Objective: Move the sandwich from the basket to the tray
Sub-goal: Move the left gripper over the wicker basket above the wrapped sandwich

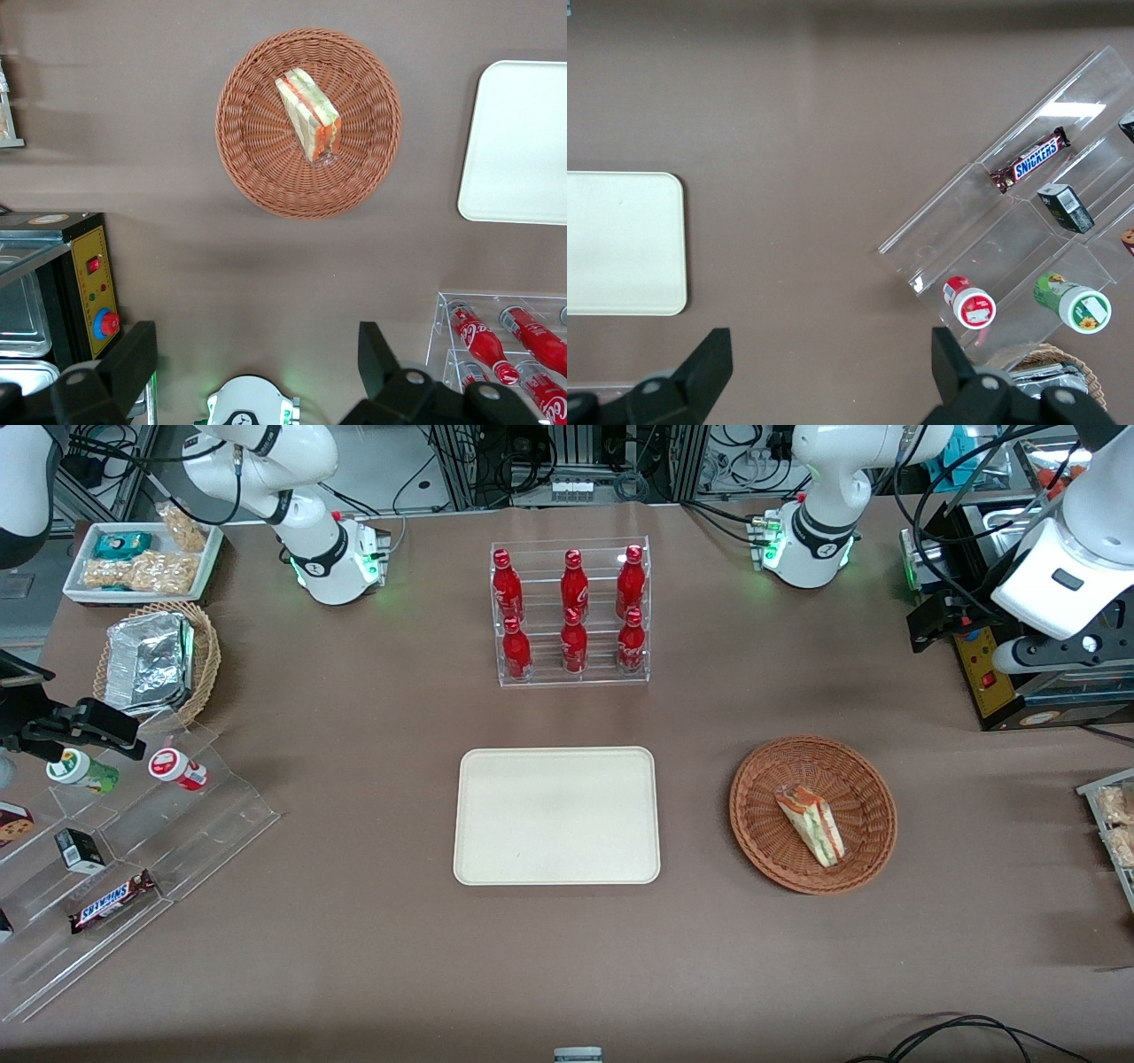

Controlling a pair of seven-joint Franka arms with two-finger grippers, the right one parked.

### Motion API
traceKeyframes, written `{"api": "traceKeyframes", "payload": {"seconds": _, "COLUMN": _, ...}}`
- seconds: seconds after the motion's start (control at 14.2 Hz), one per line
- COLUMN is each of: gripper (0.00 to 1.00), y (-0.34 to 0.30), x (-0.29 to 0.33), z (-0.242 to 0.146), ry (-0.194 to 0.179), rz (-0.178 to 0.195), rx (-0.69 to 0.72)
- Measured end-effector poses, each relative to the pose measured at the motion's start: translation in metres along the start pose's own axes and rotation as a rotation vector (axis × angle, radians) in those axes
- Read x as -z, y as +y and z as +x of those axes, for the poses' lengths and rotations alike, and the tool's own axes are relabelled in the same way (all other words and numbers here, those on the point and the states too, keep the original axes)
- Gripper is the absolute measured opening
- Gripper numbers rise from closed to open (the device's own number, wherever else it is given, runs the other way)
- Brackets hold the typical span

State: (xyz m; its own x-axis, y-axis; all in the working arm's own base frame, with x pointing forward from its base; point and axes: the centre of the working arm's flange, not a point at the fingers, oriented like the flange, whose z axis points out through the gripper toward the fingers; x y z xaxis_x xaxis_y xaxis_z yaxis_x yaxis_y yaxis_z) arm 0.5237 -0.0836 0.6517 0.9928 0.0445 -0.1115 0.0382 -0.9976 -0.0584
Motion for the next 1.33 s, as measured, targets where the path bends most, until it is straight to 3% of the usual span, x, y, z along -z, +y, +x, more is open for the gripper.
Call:
{"api": "traceKeyframes", "payload": {"seconds": 0.28, "gripper": 1.00, "y": -0.002, "x": -0.002, "z": 0.000, "ry": -0.001, "rz": 0.007, "rx": -0.033}}
{"api": "traceKeyframes", "payload": {"seconds": 0.63, "gripper": 1.00, "y": 0.003, "x": -0.057, "z": 0.014, "ry": -0.050, "rz": 0.017, "rx": -0.035}}
{"api": "traceKeyframes", "payload": {"seconds": 0.98, "gripper": 1.00, "y": 0.009, "x": -0.130, "z": 0.034, "ry": -0.034, "rz": 0.012, "rx": 0.065}}
{"api": "traceKeyframes", "payload": {"seconds": 1.33, "gripper": 1.00, "y": 0.014, "x": -0.180, "z": 0.050, "ry": -0.100, "rz": 0.015, "rx": 0.116}}
